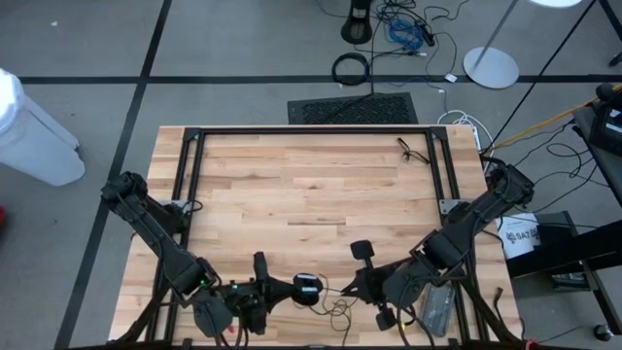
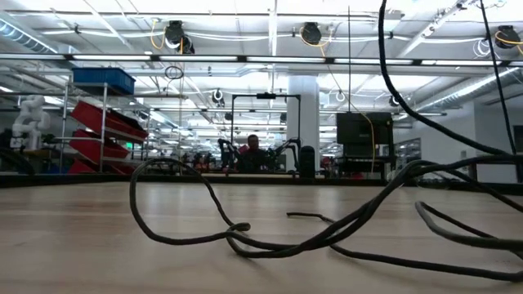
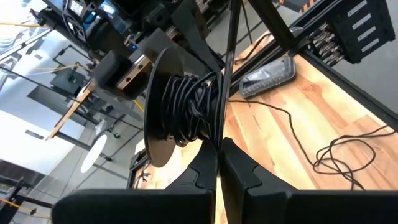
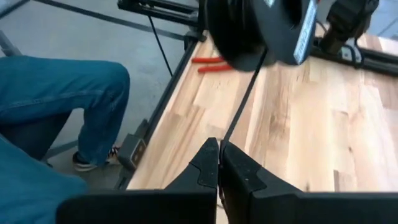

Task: Coil cords
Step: Coil the black wire onto the black spool

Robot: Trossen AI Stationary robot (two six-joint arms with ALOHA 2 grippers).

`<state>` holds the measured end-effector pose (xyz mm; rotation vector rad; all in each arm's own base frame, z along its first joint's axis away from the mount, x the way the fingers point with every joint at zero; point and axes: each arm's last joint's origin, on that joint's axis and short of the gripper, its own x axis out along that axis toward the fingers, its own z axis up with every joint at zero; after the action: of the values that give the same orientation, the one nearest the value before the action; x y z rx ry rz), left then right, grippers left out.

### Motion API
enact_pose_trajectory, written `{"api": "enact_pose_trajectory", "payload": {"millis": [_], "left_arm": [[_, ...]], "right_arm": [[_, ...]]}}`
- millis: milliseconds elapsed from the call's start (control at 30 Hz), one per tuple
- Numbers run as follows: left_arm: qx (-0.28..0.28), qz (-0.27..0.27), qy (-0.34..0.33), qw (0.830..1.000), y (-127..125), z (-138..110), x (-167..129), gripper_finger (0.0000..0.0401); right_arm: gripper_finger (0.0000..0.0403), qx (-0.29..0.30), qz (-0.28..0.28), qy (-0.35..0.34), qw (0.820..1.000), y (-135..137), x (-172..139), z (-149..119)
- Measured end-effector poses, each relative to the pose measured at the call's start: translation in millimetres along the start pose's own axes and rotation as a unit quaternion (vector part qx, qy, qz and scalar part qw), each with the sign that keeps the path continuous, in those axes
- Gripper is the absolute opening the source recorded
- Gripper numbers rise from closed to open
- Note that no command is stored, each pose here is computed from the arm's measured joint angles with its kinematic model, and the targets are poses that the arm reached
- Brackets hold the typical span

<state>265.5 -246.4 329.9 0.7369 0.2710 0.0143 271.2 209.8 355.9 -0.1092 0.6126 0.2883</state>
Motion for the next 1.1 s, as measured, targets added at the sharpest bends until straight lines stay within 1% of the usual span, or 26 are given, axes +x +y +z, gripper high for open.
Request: {"api": "enact_pose_trajectory", "payload": {"millis": [133,300,400,500,667,867,1100], "left_arm": [[0.000,0.000,0.008,1.000,-0.3,-1.7,-1.0,0.0006],[-0.003,-0.001,0.038,0.999,0.9,-9.4,-0.9,0.0006],[-0.011,-0.002,0.054,0.998,3.9,-14.1,-0.4,0.0006],[-0.024,-0.002,0.065,0.998,8.2,-17.2,-0.8,0.0006],[-0.022,-0.007,0.078,0.997,11.7,-20.9,-3.0,0.0006],[-0.028,-0.024,0.077,0.996,15.9,-21.6,-6.3,0.0006],[-0.027,-0.037,0.079,0.996,26.3,-23.0,-15.4,0.0006]], "right_arm": [[0.0002,0.008,0.002,0.015,1.000,0.5,-0.6,-3.0],[0.0026,0.019,0.001,0.026,0.999,0.5,-1.2,-5.4],[0.0046,0.021,-0.017,0.025,0.999,-0.6,-1.2,-5.9],[0.0065,0.028,-0.038,0.039,0.998,-3.1,-1.4,-9.3],[0.0088,0.039,-0.082,0.048,0.995,-6.4,-2.1,-13.1],[0.0095,0.043,-0.115,0.036,0.992,-6.3,-3.0,-13.0],[0.0094,0.033,-0.142,0.020,0.989,4.1,-7.1,-15.2]]}}
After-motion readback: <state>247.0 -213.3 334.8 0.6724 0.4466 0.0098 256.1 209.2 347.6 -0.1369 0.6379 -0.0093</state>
